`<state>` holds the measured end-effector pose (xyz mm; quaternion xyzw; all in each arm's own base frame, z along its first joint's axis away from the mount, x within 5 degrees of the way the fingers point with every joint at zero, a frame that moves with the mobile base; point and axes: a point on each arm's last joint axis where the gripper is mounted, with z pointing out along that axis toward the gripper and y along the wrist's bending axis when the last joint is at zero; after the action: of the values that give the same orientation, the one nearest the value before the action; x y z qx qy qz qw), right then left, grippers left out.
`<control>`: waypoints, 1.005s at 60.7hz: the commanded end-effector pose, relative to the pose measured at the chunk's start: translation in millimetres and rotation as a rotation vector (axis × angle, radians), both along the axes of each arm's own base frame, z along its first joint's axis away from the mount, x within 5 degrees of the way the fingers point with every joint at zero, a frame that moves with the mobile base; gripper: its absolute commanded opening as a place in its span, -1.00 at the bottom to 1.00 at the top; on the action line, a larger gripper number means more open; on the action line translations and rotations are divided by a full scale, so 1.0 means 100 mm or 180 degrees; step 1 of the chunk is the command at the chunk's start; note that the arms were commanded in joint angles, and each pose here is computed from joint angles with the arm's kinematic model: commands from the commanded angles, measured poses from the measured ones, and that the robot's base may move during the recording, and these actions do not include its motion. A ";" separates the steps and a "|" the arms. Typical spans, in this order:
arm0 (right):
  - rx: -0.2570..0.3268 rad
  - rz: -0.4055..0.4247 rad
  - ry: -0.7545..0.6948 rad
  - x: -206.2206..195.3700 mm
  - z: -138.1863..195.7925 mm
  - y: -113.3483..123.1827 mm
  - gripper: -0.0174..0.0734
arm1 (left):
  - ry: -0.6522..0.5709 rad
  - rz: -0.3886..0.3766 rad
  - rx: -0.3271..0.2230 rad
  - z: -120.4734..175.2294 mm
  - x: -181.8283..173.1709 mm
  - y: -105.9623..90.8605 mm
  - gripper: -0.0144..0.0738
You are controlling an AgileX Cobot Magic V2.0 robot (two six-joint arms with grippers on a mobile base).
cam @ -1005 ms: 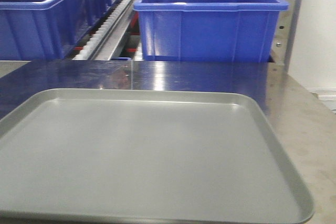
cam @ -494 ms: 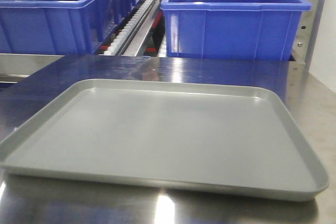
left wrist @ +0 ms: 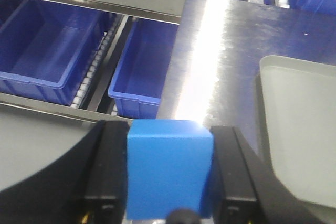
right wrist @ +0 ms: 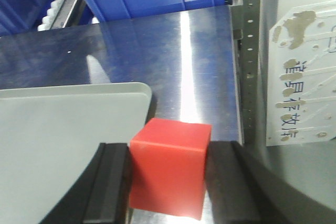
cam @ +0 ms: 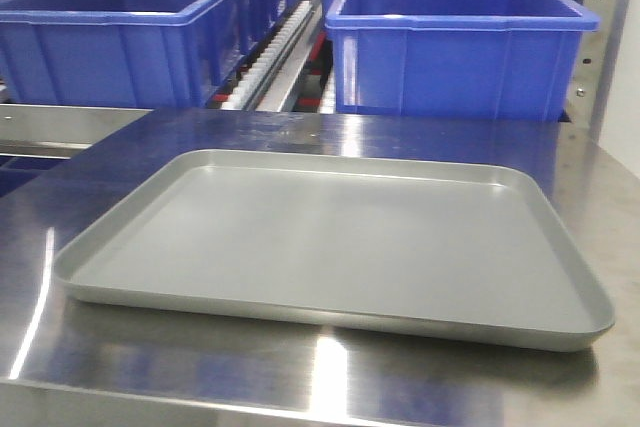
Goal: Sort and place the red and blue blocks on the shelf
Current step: 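Drive the base away from the tray table carrying both cubes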
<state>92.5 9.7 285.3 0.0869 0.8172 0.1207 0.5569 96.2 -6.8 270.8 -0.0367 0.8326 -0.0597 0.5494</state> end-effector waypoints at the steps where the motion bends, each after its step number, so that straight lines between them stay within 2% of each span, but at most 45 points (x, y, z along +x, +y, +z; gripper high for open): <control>1: -0.0014 -0.0035 -0.0359 0.02 0.16 -0.01 -0.51 | -0.0361 -0.0014 -0.0023 0.17 0.03 -0.01 -0.39; 61: -0.0014 -0.0035 -0.0359 0.02 0.16 -0.01 -0.51 | -0.0361 -0.0014 -0.0023 0.17 0.03 -0.01 -0.39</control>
<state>92.5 9.7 285.3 0.0869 0.8172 0.1207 0.5569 96.2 -6.8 270.8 -0.0367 0.8326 -0.0597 0.5494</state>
